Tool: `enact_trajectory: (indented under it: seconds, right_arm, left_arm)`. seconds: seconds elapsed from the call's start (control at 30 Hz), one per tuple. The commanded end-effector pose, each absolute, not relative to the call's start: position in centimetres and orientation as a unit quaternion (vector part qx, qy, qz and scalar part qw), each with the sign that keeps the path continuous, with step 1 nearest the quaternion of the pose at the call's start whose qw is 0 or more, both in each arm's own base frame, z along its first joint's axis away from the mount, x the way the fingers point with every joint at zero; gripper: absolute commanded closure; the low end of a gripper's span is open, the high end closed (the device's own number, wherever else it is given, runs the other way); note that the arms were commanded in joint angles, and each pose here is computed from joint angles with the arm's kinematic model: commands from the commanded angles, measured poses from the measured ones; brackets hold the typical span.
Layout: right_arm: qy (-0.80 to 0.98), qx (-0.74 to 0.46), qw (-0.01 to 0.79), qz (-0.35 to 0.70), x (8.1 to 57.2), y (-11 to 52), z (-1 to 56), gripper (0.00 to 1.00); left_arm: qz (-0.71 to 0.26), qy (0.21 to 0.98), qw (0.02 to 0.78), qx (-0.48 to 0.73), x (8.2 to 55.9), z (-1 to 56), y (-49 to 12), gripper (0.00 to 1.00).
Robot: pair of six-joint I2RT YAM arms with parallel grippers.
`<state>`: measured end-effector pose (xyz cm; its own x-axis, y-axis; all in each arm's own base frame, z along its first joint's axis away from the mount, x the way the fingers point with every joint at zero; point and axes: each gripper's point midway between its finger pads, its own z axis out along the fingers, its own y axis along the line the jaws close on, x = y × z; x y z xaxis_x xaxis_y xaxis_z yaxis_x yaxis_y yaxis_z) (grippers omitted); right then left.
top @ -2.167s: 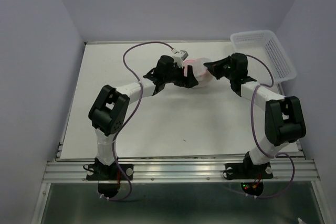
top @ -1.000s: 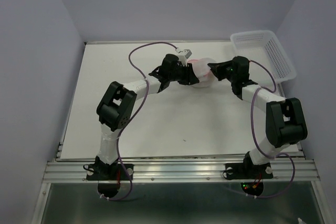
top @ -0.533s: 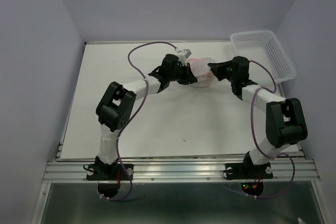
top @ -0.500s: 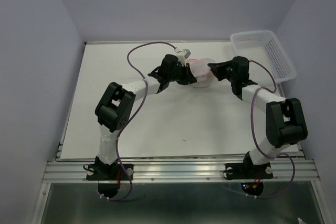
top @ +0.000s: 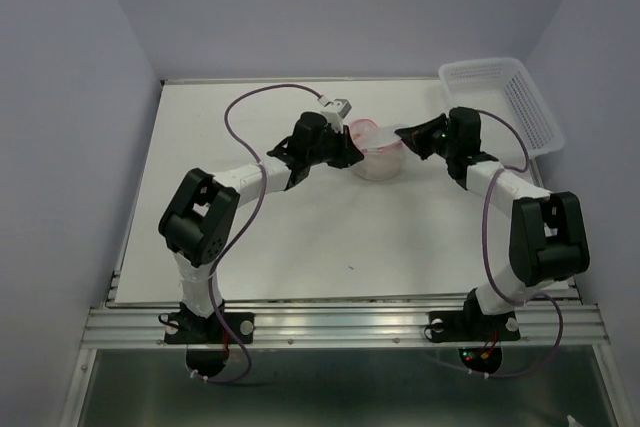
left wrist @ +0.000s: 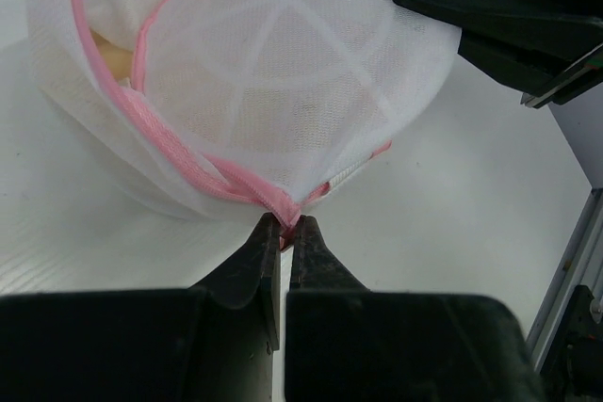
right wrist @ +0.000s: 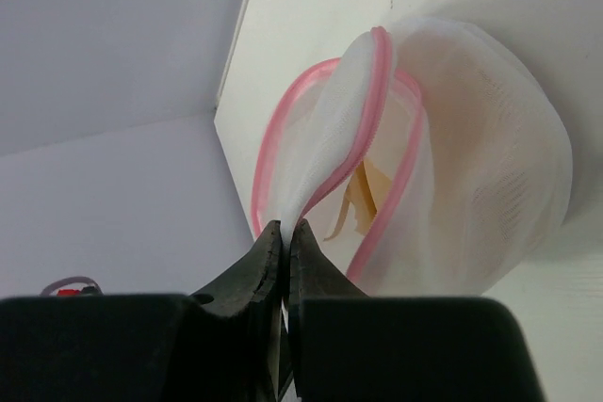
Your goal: Place the bra in the laundry bag and zip it closed
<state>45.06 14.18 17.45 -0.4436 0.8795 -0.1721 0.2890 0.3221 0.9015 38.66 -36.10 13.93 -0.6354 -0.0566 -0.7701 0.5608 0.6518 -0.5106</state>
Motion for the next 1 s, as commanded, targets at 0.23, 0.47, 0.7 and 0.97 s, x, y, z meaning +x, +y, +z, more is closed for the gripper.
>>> enact_trajectory:
  seconds: [0.23, 0.47, 0.7, 0.97]
  right_arm:
    - [0.762, 0.108, 0.492, 0.408, 49.3, 12.9, 24.6, 0.99]
    - [0.779, -0.202, 0.484, 0.344, 43.3, 14.3, 24.9, 0.19]
    - [0.712, -0.482, 0.496, 0.124, 39.5, 16.1, 23.2, 0.0]
    - [0.634, -0.616, 0.462, 0.072, 37.6, 20.1, 23.0, 0.0]
  left_arm:
    - [-0.343, 0.841, 0.38, 0.175, 38.2, 13.3, -32.5, 1.0]
    - [-0.396, 0.832, 0.348, 0.175, 37.1, 16.0, -34.1, 1.0]
    - [-0.4, 0.838, 0.323, 0.182, 36.8, 16.9, -34.5, 1.0]
    - [-0.432, 0.825, 0.304, 0.2, 35.0, 19.3, -34.9, 1.0]
